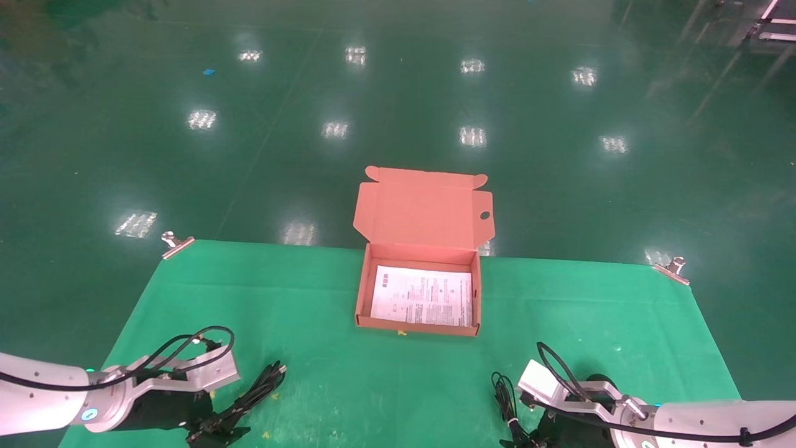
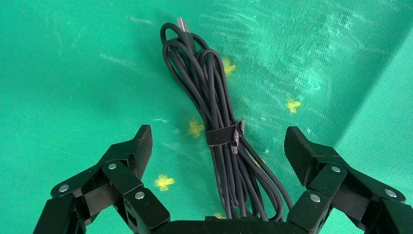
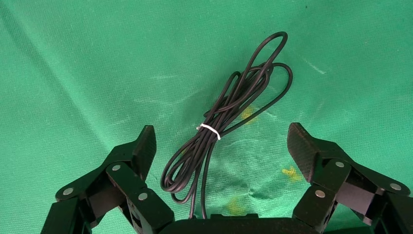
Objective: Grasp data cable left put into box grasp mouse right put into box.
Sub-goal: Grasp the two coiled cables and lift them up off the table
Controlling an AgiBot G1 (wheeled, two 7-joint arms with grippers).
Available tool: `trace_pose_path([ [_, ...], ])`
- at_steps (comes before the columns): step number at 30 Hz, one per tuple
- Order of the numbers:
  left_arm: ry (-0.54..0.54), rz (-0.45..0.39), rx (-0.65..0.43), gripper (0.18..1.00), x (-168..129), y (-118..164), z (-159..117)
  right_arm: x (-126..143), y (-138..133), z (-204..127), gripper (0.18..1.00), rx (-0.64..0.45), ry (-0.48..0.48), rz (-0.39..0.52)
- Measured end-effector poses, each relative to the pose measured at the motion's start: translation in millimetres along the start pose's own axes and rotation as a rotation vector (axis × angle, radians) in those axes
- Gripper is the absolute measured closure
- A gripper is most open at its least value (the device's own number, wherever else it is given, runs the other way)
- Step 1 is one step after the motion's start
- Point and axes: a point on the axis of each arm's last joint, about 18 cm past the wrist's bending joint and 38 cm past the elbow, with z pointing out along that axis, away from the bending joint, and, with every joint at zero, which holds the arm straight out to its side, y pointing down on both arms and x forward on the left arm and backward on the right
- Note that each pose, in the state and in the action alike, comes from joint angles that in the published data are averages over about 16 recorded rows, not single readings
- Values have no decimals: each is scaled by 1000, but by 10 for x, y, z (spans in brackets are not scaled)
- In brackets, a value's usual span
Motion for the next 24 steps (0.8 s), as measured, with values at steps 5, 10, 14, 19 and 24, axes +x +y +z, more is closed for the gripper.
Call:
trace_pose_path([
  [5,0,-1,1,205,0,2,1,-2,3,4,202,0,1,1],
  [10,0,0,1,240,0,-4,-2,-1,0,-1,243,0,0,0],
  [14,0,2,1,285,0,-7,-4,0,-2,-5,289,0,-1,0],
  [19,0,3,1,359,0,-9,-5,1,-4,-8,372,0,-2,0],
  [24,0,4,1,455,1,-10,-6,1,-6,-10,465,1,-3,0],
])
